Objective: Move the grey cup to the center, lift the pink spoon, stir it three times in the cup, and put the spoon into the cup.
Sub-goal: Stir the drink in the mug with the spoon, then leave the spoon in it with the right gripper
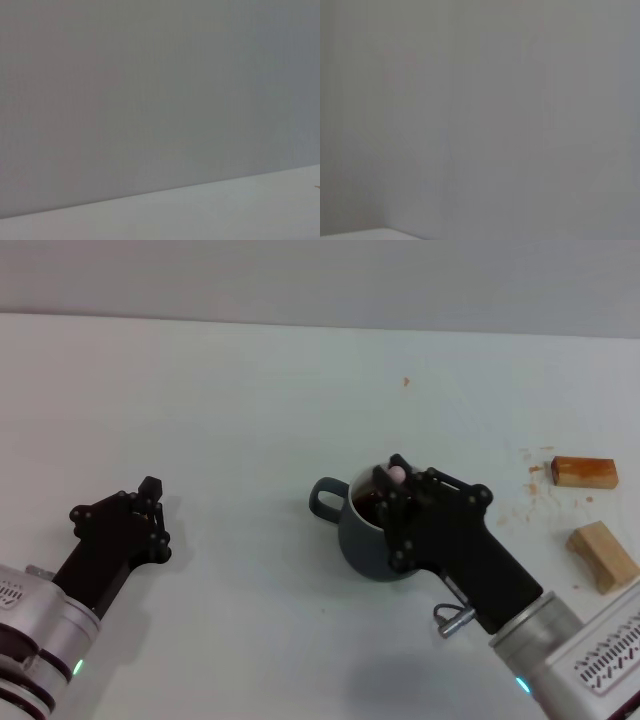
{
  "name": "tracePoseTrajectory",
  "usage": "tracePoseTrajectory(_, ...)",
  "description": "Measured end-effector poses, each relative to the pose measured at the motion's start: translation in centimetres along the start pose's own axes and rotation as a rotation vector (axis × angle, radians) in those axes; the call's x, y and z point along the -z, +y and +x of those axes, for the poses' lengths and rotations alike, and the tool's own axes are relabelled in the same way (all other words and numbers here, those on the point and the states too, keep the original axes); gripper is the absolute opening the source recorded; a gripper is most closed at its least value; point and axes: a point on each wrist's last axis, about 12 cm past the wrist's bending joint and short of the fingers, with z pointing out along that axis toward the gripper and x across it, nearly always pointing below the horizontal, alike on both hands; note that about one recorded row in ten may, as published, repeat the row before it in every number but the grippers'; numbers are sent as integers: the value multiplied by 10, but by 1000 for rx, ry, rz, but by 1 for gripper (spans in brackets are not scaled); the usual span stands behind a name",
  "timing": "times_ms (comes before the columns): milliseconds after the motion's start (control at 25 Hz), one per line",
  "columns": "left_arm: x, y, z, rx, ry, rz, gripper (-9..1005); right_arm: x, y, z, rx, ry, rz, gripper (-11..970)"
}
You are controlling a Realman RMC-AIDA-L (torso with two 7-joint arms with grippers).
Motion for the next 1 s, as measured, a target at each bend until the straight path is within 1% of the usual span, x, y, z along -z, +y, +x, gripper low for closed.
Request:
tracePoseTrajectory(280, -1, -2, -1, 3, -3, 6, -2, -18, 5, -3, 8, 8, -63, 66)
tracePoseTrajectory(480, -1, -2, -2, 3, -9, 4, -2, -33, -3, -3, -17, 37, -62, 65)
tracePoseTrajectory(680, -1, -1, -2, 3, -11, 1, -2, -32, -17, -3, -63, 25, -13, 64)
tracePoseTrajectory(840, -1, -1, -2, 2, -12, 1, -2, -25, -21, -4, -63, -5, 11, 63)
tracePoseTrajectory(920, -1, -1, -2, 2, -12, 0, -2, -20, -23, -5, -60, -27, 31, 148)
tracePoseTrajectory(1000, -2, -1, -3, 1, -15, 2, -2, -11, -31, -5, -51, -50, 80, 233)
